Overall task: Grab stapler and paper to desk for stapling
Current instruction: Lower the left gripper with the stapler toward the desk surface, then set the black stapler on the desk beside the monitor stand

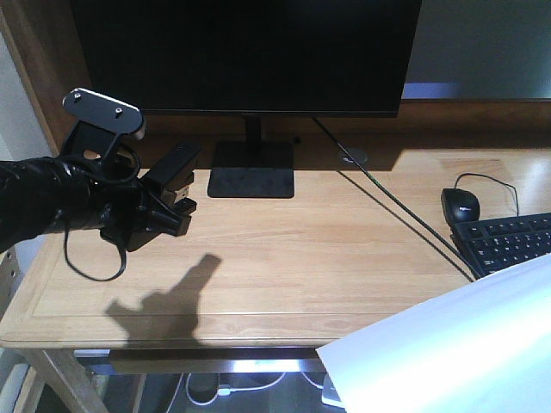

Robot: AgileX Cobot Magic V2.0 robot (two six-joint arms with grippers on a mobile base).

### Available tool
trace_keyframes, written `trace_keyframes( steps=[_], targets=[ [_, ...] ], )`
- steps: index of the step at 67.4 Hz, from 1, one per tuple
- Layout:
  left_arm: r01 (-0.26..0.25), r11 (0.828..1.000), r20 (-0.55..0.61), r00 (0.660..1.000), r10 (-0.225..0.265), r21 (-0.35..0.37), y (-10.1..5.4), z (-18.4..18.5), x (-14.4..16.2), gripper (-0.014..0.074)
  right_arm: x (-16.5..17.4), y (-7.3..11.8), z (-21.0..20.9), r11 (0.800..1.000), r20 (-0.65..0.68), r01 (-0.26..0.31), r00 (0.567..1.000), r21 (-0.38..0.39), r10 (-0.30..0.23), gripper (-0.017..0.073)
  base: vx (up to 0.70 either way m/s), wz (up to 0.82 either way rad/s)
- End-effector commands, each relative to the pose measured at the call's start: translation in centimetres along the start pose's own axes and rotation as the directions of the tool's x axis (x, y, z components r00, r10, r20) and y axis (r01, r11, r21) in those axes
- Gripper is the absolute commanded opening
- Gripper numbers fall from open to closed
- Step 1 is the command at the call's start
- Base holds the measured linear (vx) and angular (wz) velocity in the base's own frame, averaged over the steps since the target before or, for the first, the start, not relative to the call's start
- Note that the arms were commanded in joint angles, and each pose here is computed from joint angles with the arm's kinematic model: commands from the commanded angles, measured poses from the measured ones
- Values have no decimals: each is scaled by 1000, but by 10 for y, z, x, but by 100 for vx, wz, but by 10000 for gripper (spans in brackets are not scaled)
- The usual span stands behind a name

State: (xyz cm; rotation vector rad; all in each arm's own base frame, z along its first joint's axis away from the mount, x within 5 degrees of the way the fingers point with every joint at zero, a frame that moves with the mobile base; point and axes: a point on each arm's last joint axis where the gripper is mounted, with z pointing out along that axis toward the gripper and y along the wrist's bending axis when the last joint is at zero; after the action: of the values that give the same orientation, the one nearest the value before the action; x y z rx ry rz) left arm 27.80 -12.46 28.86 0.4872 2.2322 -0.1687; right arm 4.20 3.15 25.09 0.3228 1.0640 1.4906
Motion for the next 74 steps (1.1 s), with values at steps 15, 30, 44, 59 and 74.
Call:
trace_keyframes(
  steps=[15,30,44,59,74],
  targets=[
    [144,990,128,982,-143,2,32,18,-17,-6,0,3,0,999,7,-5,1000,-47,6,-2,0,0],
    [134,991,80,988,-135,11,53,38,-22,-6,0,3,0,999,7,-5,1000,-47,6,-2,0,0],
    [77,989,28,996,-81,126,70,62,-38,-6,0,3,0,999,7,-5,1000,-46,6,-2,0,0],
    [-88,945,73,995,68,316,83,86,-49,-6,0,3,0,999,7,-5,1000,-46,6,-2,0,0],
    [-233,858,212,966,149,458,95,102,-54,-6,0,3,0,999,7,-5,1000,-46,6,-2,0,0]
  ],
)
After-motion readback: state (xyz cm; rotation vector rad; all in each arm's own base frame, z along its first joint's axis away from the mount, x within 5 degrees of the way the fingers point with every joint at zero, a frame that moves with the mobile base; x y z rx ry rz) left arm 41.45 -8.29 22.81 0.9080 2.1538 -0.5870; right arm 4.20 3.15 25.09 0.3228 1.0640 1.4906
